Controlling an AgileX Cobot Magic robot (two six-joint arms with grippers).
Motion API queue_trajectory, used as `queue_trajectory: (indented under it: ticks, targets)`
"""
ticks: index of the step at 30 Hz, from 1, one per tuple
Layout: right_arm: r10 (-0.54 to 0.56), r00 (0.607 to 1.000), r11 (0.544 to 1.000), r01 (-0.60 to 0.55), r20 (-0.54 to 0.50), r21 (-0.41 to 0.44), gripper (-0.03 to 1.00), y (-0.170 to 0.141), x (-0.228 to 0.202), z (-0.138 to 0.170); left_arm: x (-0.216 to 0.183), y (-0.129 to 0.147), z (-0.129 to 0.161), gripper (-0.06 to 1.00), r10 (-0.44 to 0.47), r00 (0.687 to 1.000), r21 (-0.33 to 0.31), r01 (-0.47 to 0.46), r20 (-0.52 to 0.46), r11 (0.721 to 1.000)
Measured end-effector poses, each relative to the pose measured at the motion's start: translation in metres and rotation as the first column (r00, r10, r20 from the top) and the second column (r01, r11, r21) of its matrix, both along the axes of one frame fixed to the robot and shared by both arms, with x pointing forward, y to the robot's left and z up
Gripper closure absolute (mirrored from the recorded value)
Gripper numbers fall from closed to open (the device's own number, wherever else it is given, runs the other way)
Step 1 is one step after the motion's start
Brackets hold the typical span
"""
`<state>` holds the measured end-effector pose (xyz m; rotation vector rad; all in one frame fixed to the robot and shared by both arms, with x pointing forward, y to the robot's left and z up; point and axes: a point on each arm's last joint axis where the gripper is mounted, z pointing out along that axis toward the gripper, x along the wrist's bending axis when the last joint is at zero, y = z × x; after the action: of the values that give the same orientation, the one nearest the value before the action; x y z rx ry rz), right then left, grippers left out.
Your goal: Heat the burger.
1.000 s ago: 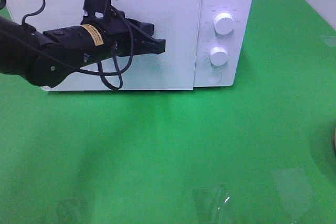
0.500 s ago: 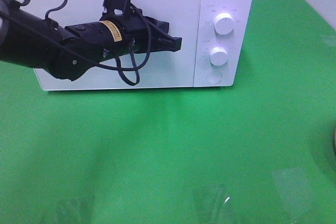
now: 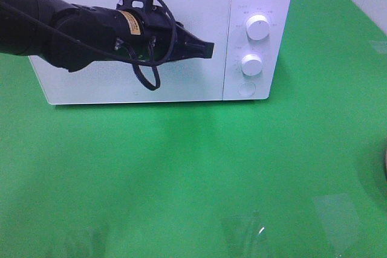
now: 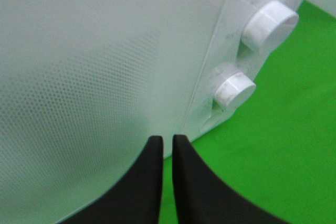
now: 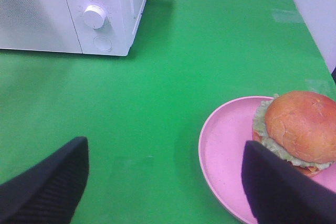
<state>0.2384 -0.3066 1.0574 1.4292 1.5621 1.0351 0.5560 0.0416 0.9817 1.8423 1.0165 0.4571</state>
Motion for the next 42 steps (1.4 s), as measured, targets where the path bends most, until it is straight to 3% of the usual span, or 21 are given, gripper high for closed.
queue_trajectory:
  ticks: [1, 2, 3, 4, 5, 6, 7, 8, 9, 11, 12, 14, 18, 19, 20, 22, 30, 34, 36, 39, 42]
  targets:
    - [0.0, 1.0, 1.0, 0.0, 0.0, 0.0, 0.21, 0.0, 0.0, 0.0, -0.006, 0.0, -0.001, 0.72, -0.008, 0.999, 0.036, 0.01, -0.04, 0.999]
    - [0.0, 1.0, 1.0, 0.0, 0.0, 0.0, 0.21, 0.0, 0.0, 0.0, -0.006, 0.0, -0.001, 0.72, -0.008, 0.999, 0.036, 0.01, -0.04, 0.999]
    - [0.0, 1.0, 1.0, 0.0, 0.0, 0.0, 0.21, 0.0, 0.0, 0.0, -0.01, 0.001, -0.003, 0.51, -0.009, 0.996, 0.073, 0.015, -0.084, 0.997]
    - [0.0, 1.0, 1.0, 0.0, 0.0, 0.0, 0.21, 0.0, 0.0, 0.0, -0.01, 0.001, -0.003, 0.51, -0.009, 0.996, 0.073, 0.015, -0.084, 0.997]
    - [0.0, 1.0, 1.0, 0.0, 0.0, 0.0, 0.21, 0.0, 0.0, 0.0, -0.014, 0.002, -0.007, 0.25, -0.007, 0.991, 0.115, 0.023, -0.134, 0.993]
    - [0.0, 1.0, 1.0, 0.0, 0.0, 0.0, 0.21, 0.0, 0.0, 0.0, -0.014, 0.002, -0.007, 0.25, -0.007, 0.991, 0.115, 0.023, -0.134, 0.993]
    - [0.0, 1.0, 1.0, 0.0, 0.0, 0.0, 0.21, 0.0, 0.0, 0.0, -0.017, 0.003, -0.01, 0.07, 0.005, 0.984, 0.142, 0.022, -0.181, 0.99]
    - [0.0, 1.0, 1.0, 0.0, 0.0, 0.0, 0.21, 0.0, 0.0, 0.0, -0.017, 0.003, -0.01, 0.07, 0.005, 0.984, 0.142, 0.022, -0.181, 0.99]
    - [0.0, 1.0, 1.0, 0.0, 0.0, 0.0, 0.21, 0.0, 0.0, 0.0, -0.021, 0.007, -0.015, 0.0, 0.028, 0.968, 0.177, 0.018, -0.251, 0.984]
    - [0.0, 1.0, 1.0, 0.0, 0.0, 0.0, 0.21, 0.0, 0.0, 0.0, -0.023, 0.008, -0.016, -0.02, 0.038, 0.959, 0.193, 0.018, -0.282, 0.981]
    - [0.0, 1.0, 1.0, 0.0, 0.0, 0.0, 0.21, 0.0, 0.0, 0.0, -0.029, 0.013, -0.018, -0.04, 0.062, 0.933, 0.229, 0.022, -0.355, 0.973]
    - [0.0, 1.0, 1.0, 0.0, 0.0, 0.0, 0.21, 0.0, 0.0, 0.0, -0.036, 0.017, -0.016, -0.04, 0.081, 0.907, 0.262, 0.033, -0.412, 0.964]
    - [0.0, 1.0, 1.0, 0.0, 0.0, 0.0, 0.21, 0.0, 0.0, 0.0, -0.045, 0.024, -0.011, -0.05, 0.102, 0.876, 0.306, 0.054, -0.472, 0.95]
    - [0.0, 1.0, 1.0, 0.0, 0.0, 0.0, 0.21, 0.0, 0.0, 0.0, -0.052, 0.029, -0.006, -0.05, 0.12, 0.849, 0.341, 0.075, -0.515, 0.937]
    - [0.0, 1.0, 1.0, 0.0, 0.0, 0.0, 0.21, 0.0, 0.0, 0.0, -0.052, 0.029, -0.006, -0.05, 0.12, 0.849, 0.341, 0.075, -0.515, 0.937]
    - [0.0, 1.0, 1.0, 0.0, 0.0, 0.0, 0.21, 0.0, 0.0, 0.0, -0.064, 0.038, 0.003, -0.05, 0.143, 0.81, 0.386, 0.11, -0.569, 0.916]
    - [0.0, 1.0, 1.0, 0.0, 0.0, 0.0, 0.21, 0.0, 0.0, 0.0, -0.08, 0.053, 0.023, -0.05, 0.166, 0.765, 0.432, 0.158, -0.623, 0.888]
    - [0.0, 1.0, 1.0, 0.0, 0.0, 0.0, 0.21, 0.0, 0.0, 0.0, -0.079, 0.07, 0.032, -0.05, 0.207, 0.742, 0.444, 0.134, -0.638, 0.886]
    - [0.0, 1.0, 1.0, 0.0, 0.0, 0.0, 0.21, 0.0, 0.0, 0.0, -0.072, 0.098, 0.045, -0.05, 0.272, 0.714, 0.45, 0.067, -0.645, 0.891]
    - [0.0, 1.0, 1.0, 0.0, 0.0, 0.0, 0.21, 0.0, 0.0, 0.0, -0.071, 0.106, 0.049, -0.05, 0.289, 0.707, 0.45, 0.046, -0.646, 0.892]
    - [0.0, 1.0, 1.0, 0.0, 0.0, 0.0, 0.21, 0.0, 0.0, 0.0, -0.068, 0.142, 0.067, -0.05, 0.351, 0.687, 0.444, -0.045, -0.636, 0.895]
